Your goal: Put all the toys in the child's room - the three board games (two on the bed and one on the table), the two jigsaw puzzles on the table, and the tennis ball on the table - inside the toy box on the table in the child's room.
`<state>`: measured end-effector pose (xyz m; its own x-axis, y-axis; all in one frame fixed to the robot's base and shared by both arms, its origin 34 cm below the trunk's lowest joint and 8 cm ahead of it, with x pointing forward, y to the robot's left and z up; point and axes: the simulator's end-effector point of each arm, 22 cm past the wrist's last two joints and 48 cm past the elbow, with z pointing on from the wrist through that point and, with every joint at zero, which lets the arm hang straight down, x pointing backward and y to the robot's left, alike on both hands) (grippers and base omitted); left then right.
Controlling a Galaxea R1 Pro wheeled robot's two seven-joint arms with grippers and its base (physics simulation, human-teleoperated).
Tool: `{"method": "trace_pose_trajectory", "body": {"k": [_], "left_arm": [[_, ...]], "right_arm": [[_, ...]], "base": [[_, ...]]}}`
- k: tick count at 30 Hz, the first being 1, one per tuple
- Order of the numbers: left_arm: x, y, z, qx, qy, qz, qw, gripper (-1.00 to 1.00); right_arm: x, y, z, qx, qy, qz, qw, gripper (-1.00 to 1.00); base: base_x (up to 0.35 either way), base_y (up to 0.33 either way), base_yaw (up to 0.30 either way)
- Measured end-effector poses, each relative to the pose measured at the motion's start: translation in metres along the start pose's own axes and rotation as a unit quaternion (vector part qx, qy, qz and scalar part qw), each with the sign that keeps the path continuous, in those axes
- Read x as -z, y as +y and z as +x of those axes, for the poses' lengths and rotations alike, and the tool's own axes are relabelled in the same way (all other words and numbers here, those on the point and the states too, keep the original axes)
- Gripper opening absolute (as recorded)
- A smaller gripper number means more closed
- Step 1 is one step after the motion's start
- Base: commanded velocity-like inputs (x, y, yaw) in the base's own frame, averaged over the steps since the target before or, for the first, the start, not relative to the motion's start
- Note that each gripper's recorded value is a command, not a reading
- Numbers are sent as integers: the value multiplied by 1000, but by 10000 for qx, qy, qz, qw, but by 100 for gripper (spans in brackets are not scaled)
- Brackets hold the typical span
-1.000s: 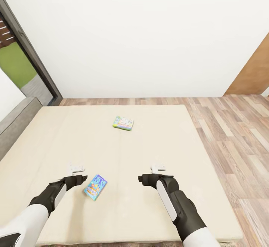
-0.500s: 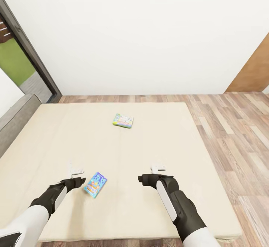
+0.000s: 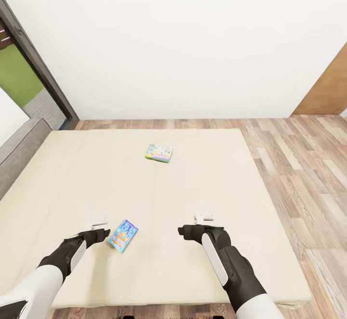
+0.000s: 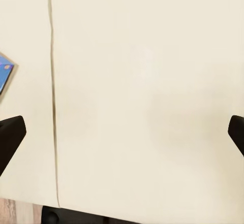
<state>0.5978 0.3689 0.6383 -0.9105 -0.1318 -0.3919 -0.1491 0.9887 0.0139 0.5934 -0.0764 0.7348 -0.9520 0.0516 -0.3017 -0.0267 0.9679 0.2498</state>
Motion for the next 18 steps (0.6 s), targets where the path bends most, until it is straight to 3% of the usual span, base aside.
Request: {"method": "trace_pose_trajectory", "body": {"k": [5, 8, 10, 14, 18], "left_arm": [[-2, -5, 4, 14, 46, 113, 9999, 100], [-3, -16, 6, 19, 72, 367, 9993, 100], [-2, -29, 8, 27, 103, 700, 9975, 100], [5, -60, 16, 110, 343, 1509, 9879, 100], [12, -77, 9, 139, 384, 1967, 9796, 100]], "right_arm": [[-3, -1, 3, -10, 35, 1, 10000, 100], [-5, -1, 5, -16, 58, 3, 10000, 100], [-6, -2, 6, -20, 74, 3, 10000, 100], [-8, -3, 9, -23, 106, 9, 9999, 100], [-10, -3, 11, -27, 136, 10, 9999, 100]], "base": [[0, 0, 0], [0, 0, 0], [0, 0, 0], [0, 0, 0], [0, 0, 0]]}}
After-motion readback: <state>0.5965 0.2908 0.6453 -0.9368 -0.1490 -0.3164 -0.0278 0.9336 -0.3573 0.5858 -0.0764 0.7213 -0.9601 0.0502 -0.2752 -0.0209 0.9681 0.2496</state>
